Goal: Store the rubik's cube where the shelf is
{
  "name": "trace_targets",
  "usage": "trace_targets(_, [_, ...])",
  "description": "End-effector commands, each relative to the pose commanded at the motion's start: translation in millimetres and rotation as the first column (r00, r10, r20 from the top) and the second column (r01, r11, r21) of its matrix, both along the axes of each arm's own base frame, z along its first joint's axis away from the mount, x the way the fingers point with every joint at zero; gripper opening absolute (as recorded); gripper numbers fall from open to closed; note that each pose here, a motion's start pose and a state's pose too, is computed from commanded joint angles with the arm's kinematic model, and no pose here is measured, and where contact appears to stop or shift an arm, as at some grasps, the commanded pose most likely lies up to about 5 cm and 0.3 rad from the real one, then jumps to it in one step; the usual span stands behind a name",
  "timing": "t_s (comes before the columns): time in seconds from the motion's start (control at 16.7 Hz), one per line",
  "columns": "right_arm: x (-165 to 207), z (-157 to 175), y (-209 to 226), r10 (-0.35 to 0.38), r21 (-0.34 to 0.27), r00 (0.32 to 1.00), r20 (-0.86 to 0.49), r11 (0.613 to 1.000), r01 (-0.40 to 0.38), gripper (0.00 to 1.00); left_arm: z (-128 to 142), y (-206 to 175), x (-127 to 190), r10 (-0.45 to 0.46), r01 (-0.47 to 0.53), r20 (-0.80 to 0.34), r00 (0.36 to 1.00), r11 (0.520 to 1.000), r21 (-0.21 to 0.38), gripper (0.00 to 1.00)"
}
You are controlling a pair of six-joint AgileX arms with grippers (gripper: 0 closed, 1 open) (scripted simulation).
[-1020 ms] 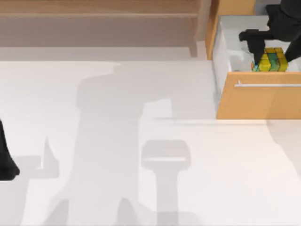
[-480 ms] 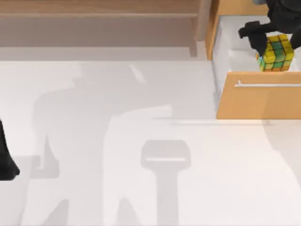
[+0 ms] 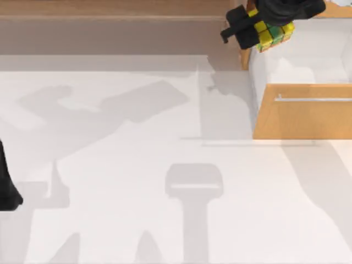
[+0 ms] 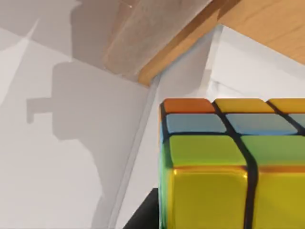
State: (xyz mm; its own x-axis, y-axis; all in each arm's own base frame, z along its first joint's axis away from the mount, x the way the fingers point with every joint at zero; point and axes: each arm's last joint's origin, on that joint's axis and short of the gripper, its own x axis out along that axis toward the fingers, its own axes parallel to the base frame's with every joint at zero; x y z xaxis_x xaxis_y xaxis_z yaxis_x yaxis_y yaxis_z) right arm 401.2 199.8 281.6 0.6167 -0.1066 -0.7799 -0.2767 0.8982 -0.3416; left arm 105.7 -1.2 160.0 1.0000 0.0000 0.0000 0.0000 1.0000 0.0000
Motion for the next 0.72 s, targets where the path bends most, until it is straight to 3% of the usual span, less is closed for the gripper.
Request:
trace_targets(0.18, [-23.6,2.9,44.7,0.088,-0.009,0.98,0.177,0.996,-0.088,0.0,0.0,0.0,0.0,0.0,0.0,0.0,1.0,1.0,0.0,1.0])
trace_targets(0.36, [-39.6,-0.6,80.4,0.12,0.009,0.928,0.352,0.991,-0.132,0.0,0.0,0.0,0.0,0.0,0.0,0.0,1.0,1.0,0.0,1.0])
trace_targets(0.54, [-46.9,-11.5,108.2,0.095,0.055,0.858,0.505,0.988,-0.142,0.0,0.0,0.0,0.0,0.0,0.0,0.0,1.0,1.0,0.0,1.0])
trace_targets(0.72, [-47.6,-28.3,129.2,0.024,0.127,0.777,0.628,0.983,-0.134,0.0,0.0,0.0,0.0,0.0,0.0,0.0,1.0,1.0,0.0,1.0])
